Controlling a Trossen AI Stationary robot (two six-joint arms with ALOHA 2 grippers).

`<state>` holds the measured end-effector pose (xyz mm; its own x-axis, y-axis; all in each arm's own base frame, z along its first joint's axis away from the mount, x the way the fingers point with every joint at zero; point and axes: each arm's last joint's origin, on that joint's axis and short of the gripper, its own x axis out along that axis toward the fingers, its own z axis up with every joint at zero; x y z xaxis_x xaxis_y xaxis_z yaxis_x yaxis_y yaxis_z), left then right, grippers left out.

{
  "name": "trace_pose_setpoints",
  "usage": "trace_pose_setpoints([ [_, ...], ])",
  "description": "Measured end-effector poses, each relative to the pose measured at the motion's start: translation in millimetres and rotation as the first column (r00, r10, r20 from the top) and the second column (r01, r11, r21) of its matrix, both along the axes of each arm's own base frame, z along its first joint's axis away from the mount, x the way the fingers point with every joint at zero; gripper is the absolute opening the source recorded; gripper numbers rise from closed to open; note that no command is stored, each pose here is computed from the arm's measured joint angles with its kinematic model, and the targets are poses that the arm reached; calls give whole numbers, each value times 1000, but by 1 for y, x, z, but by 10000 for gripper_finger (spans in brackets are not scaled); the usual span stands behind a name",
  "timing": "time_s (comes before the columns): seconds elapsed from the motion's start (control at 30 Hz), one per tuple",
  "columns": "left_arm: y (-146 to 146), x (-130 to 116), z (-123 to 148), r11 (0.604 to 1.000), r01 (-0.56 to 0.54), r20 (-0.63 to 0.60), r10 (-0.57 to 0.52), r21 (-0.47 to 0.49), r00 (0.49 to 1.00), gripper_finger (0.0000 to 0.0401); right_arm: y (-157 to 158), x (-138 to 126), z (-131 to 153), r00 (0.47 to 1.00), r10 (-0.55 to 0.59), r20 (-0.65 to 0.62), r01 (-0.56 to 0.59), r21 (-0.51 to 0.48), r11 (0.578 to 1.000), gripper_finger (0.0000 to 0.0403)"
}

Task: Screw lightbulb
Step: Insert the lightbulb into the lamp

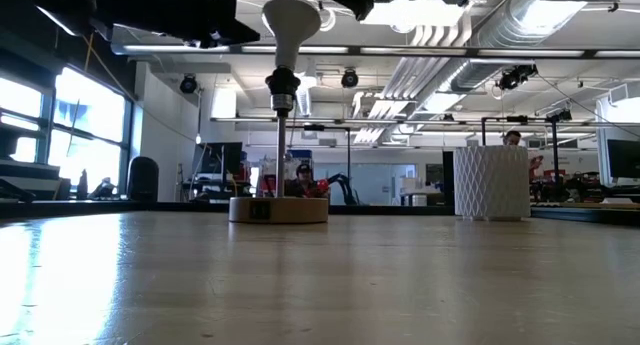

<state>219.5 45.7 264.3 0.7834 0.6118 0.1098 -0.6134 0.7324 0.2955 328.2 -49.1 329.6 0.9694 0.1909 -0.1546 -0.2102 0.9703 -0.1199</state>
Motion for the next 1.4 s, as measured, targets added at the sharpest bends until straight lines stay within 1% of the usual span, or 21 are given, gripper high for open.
trace_pose_setpoints([
  [0.07,-2,0,-1,1000,-22,-13,22,2,1000,0,0,0,-4,999,-30,-41,30,-1,1000,273],
  [0.13,-5,0,1,1000,-20,-12,20,17,1000,0,-3,-1,-8,991,-105,-87,105,-7,994,273],
  [0.2,-8,-2,5,999,-15,6,15,31,1000,0,-8,-2,-11,965,-233,-122,232,-19,973,273],
  [0.27,-12,-3,8,999,-3,31,2,36,1000,0,-14,-3,-12,931,-342,-129,340,-40,940,273],
  [0.33,-15,-3,12,999,13,69,-16,47,998,0,-21,-4,-10,909,-404,-102,401,-51,915,273],
  [0.37,-16,-3,14,998,29,89,-33,54,995,0,-24,-4,-8,908,-411,-81,408,-51,912,273],
  [0.47,-16,-2,16,994,82,117,-90,73,989,0,-32,-3,-4,932,-362,-28,361,-28,932,273],
  [0.53,-15,0,15,993,89,120,-98,76,988,0,-33,-3,-1,954,-300,7,300,-11,954,273],
  [0.6,-14,1,14,994,82,124,-91,77,988,0,-32,-2,0,967,-253,16,253,7,967,273],
  [0.73,-8,3,11,997,56,127,-63,58,990,0,-26,-1,0,982,-191,12,190,29,981,273],
  [0.83,-3,5,7,998,39,107,-43,42,993,0,-15,0,0,997,-72,17,71,34,997,273],
  [0.93,0,6,1,1000,2,64,-3,23,998,0,-3,1,0,999,47,22,-47,1,999,273],
  [1.03,1,3,2,997,-74,53,73,10,996,0,1,-1,1,999,50,14,-49,-32,998,273],
  [1.1,-2,3,0,996,-90,24,89,23,996,0,0,-3,1,1000,3,-5,-3,-40,999,273],
  [1.17,-7,2,4,996,-85,34,83,41,996,0,-4,-4,1,995,-101,-21,100,-42,994,273],
  [1.23,-12,0,9,995,-76,53,72,62,996,0,-11,-6,1,968,-249,-36,247,-48,968,273],
  [1.3,-17,-1,12,995,-60,65,55,77,996,0,-17,-7,0,929,-368,-45,364,-68,929,273],
  [1.33,-19,-2,14,995,-52,74,45,88,996,0,-21,-8,-1,913,-405,-52,401,-77,913,273],
  [1.4,-22,-3,19,994,-27,112,15,109,994,0,-29,-10,-1,905,-421,-55,416,-83,905,273],
])
